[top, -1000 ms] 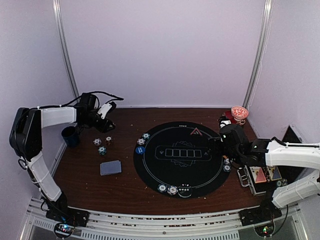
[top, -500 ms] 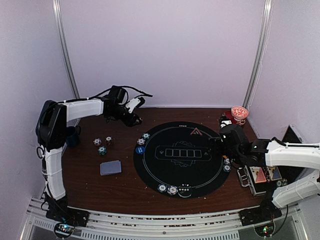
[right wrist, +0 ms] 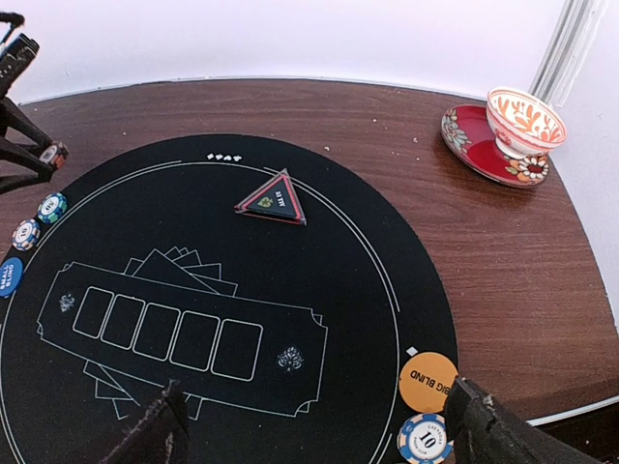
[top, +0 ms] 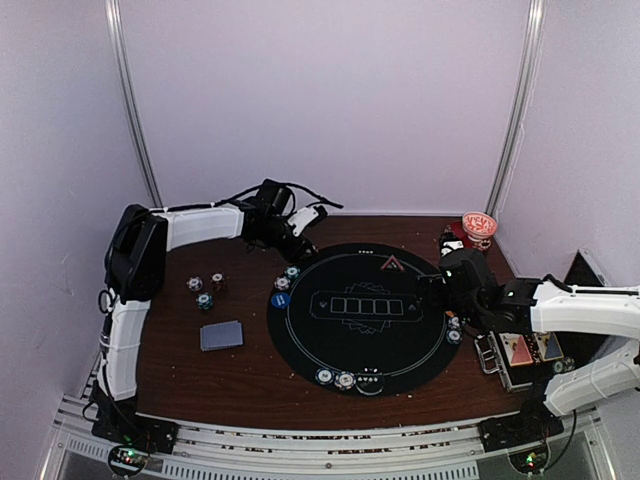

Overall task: Distribute texas hold em gaming equipment
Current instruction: Place the poker chips pile at the small blind area.

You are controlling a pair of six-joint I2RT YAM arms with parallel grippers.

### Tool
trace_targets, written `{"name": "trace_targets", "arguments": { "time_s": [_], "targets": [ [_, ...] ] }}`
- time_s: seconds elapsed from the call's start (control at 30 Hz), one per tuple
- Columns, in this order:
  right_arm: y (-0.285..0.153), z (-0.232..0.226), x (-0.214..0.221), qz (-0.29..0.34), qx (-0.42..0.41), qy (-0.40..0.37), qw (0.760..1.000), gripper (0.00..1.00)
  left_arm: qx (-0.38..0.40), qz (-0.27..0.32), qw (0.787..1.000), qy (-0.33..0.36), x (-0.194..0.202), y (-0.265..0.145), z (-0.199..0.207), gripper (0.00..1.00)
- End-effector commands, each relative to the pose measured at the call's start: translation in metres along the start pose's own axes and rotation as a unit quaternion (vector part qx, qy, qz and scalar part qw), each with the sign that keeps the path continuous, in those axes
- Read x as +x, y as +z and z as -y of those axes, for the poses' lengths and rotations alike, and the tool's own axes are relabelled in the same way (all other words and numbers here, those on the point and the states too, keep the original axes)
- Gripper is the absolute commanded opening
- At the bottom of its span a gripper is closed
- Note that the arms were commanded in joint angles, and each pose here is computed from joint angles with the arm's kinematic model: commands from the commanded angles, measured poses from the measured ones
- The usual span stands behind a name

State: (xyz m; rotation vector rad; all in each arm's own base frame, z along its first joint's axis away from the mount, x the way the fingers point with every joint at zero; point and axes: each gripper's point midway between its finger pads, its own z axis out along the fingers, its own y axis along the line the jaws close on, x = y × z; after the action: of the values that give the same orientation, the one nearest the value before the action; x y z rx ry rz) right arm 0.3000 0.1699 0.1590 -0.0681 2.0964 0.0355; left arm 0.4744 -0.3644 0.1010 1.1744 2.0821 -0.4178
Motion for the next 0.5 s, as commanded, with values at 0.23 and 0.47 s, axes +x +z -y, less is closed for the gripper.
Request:
{"name": "trace_targets", "arguments": {
  "time_s": [0.23, 0.47],
  "targets": [
    [-0.001, 0.000, 0.003, 0.002, 0.001, -0.002, 1.000, 0.93, -0.039, -0.028, 0.999, -0.006, 0.012, 0.027, -0.017, 0.29],
    [0.000, 0.000, 0.005, 0.000, 0.002, -0.004, 1.000, 0.93, -0.047, -0.032, 0.998, -0.004, 0.016, 0.036, -0.022, 0.29]
  ]
}}
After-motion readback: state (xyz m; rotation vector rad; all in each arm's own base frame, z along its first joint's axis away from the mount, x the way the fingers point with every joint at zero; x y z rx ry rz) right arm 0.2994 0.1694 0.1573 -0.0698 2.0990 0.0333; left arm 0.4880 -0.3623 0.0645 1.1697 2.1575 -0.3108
